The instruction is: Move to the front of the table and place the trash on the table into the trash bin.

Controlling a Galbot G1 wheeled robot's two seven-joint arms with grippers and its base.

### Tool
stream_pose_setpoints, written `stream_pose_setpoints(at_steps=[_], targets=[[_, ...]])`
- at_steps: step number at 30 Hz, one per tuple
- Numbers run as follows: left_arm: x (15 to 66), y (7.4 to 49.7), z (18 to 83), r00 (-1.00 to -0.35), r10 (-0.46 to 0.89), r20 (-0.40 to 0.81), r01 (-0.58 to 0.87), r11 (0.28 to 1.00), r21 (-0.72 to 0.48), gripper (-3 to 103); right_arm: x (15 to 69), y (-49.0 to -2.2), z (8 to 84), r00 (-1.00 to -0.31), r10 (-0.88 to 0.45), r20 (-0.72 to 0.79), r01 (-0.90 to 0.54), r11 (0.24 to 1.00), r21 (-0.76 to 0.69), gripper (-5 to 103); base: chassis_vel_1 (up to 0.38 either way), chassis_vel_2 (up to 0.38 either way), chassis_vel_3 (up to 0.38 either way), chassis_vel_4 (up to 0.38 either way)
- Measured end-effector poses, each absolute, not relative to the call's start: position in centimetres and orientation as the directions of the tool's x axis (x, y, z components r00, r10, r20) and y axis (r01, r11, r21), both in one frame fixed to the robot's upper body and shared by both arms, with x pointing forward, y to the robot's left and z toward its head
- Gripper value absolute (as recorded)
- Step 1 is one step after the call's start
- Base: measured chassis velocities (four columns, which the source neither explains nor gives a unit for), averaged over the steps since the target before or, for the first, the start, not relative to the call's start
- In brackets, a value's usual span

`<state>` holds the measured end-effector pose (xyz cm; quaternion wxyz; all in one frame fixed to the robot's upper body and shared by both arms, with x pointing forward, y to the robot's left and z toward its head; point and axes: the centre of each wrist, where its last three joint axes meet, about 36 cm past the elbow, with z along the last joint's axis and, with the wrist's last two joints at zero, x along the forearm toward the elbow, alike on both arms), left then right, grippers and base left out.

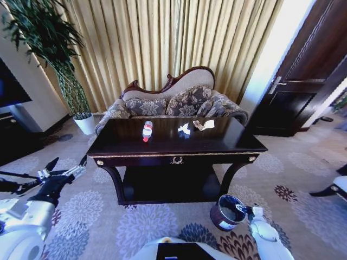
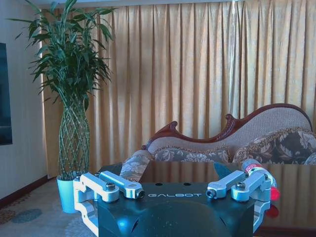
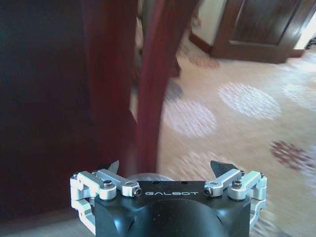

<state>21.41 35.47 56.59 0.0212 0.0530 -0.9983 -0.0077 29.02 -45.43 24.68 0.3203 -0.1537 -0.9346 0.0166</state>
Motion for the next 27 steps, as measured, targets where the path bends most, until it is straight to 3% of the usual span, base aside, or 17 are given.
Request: stream_pose_setpoints(at_steps=[10,14,18,27], targets=[[21.5,35.4,56.6,-0.994,-0.104,0.036,-0.103,0.995,0.017,100,28.6,-45.0,32.6,-0.908,0.135,0.397,0.170,0.984,0.053,100,0.000,0.000,0.000,0.000],[21.6,35.4,56.7,-0.994,-0.101,0.033,-0.101,0.995,0.018,100,28.2,-42.0,39.5,-0.974,0.049,0.221,0.071,0.993,0.092,100,0.000,0.000,0.000,0.000],[21.5,35.4,56.6,-0.994,-0.101,0.033,-0.101,0.995,0.013,100,27.6,-38.6,44.9,-0.996,0.013,0.085,0.021,0.996,0.090,100,0.000,0.000,0.000,0.000],[21.7,35.5,56.8,-0.995,-0.097,0.021,-0.097,0.995,-0.002,100,26.0,-32.9,50.9,-0.999,-0.051,-0.013,-0.052,0.996,0.074,100,0.000,0.000,0.000,0.000]])
